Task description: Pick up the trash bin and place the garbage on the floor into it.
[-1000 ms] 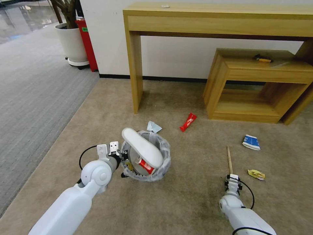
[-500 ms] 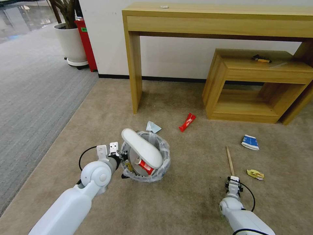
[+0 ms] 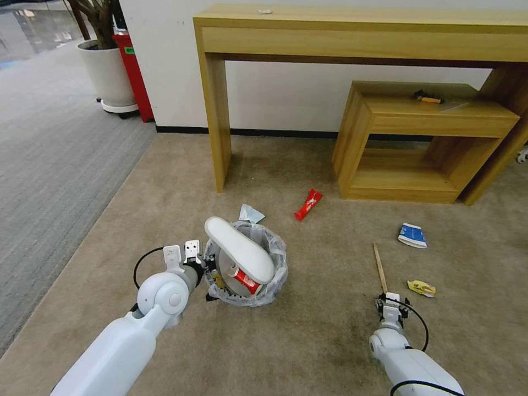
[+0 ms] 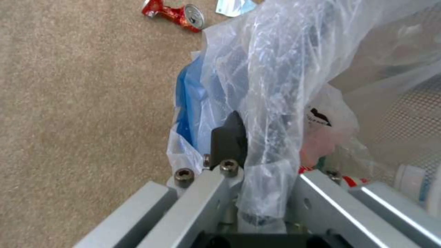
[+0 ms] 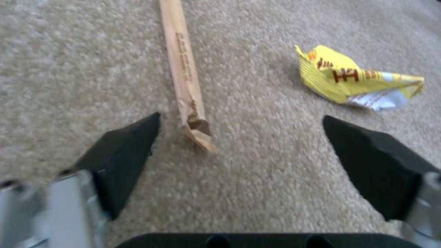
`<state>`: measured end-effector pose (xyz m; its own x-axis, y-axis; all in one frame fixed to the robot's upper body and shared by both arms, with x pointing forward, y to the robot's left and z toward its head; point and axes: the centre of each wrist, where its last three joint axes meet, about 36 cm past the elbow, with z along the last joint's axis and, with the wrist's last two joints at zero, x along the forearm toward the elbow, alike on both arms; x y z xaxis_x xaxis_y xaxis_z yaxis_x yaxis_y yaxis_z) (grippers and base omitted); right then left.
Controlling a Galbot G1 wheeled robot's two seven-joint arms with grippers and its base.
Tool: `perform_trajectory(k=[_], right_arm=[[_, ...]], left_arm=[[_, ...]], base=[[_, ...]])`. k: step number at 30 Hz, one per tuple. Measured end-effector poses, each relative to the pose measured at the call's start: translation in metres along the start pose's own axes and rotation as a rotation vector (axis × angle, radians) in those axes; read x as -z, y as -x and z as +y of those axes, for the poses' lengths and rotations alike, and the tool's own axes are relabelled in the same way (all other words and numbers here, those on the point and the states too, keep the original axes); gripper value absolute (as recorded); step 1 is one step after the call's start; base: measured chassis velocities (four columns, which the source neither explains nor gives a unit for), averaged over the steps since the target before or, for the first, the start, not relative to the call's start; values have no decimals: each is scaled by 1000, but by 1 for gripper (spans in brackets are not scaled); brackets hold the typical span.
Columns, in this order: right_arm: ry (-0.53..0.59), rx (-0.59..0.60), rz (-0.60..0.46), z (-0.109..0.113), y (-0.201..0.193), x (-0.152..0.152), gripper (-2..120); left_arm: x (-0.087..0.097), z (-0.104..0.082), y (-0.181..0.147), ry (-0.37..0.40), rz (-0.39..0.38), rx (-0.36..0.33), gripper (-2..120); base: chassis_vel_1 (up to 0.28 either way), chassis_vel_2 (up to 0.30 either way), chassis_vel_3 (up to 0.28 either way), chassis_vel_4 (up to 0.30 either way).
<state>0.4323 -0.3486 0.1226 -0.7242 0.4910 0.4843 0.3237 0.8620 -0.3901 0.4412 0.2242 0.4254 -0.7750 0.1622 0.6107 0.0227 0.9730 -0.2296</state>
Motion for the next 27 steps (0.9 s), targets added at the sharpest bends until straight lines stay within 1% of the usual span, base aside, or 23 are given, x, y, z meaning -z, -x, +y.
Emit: perform_trajectory(k=[1, 4, 6, 12, 22, 25, 26, 27], right_arm=[[-3, 19, -13, 4, -1, 4, 98], [-7, 37, -25, 7, -1, 11, 99], [-6, 44, -28, 8, -1, 11, 99], [12, 96, -94, 14, -4, 6, 100], [32, 120, -131, 9, -6, 10, 100], [42, 131, -202, 3, -8, 25, 100], [42, 131, -202, 3, -8, 25, 100], [47, 135, -240, 3, -9, 33, 100]], left_arm=[[-1, 0, 1, 1, 0, 0, 0], [-2, 0, 2, 1, -2, 0, 0], [-2, 0, 2, 1, -2, 1, 0], [1, 1, 1, 2, -7, 3, 0], [3, 3, 5, -1, -5, 11, 0], [0, 7, 10, -2, 3, 22, 0], [0, 7, 10, -2, 3, 22, 0], [-1, 7, 11, -1, 5, 25, 0]], base=[[0, 0, 0, 0], [0, 0, 0, 0], [0, 0, 0, 0], [0, 0, 0, 0], [0, 0, 0, 0], [0, 0, 0, 0], [0, 0, 0, 0], [0, 0, 0, 0]])
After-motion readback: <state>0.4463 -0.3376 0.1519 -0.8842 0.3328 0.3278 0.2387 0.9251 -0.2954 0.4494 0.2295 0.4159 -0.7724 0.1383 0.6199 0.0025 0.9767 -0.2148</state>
